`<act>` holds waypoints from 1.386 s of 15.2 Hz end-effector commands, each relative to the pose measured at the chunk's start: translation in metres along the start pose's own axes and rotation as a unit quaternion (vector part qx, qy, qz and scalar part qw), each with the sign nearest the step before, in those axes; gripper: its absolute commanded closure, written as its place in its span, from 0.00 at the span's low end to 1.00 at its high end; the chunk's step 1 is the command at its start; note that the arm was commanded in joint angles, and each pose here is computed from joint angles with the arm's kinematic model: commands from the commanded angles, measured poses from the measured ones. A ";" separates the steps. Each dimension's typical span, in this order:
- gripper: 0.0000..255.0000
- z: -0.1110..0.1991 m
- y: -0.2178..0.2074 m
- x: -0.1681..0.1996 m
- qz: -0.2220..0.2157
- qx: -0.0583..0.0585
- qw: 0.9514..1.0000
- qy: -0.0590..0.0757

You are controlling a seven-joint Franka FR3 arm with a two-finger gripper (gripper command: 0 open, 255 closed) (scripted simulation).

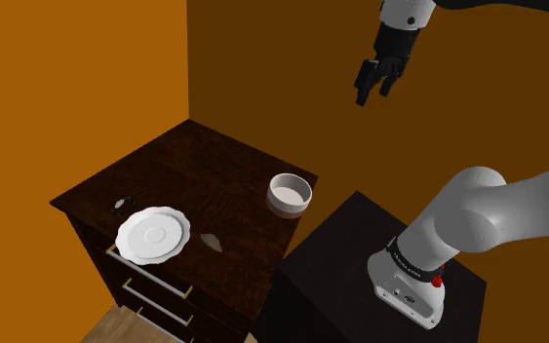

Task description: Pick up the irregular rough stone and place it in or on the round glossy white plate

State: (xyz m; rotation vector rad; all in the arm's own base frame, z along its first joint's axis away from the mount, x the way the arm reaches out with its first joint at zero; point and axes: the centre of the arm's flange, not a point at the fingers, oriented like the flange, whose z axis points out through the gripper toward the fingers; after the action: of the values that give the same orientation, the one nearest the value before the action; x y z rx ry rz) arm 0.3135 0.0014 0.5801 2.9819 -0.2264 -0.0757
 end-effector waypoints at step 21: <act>0.00 0.158 -0.208 0.059 -0.004 -0.013 1.000 -0.014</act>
State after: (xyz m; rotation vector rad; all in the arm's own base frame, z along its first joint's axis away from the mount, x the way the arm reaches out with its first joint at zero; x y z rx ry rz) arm 0.3893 0.1673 0.3999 2.9580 -0.2131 -0.1194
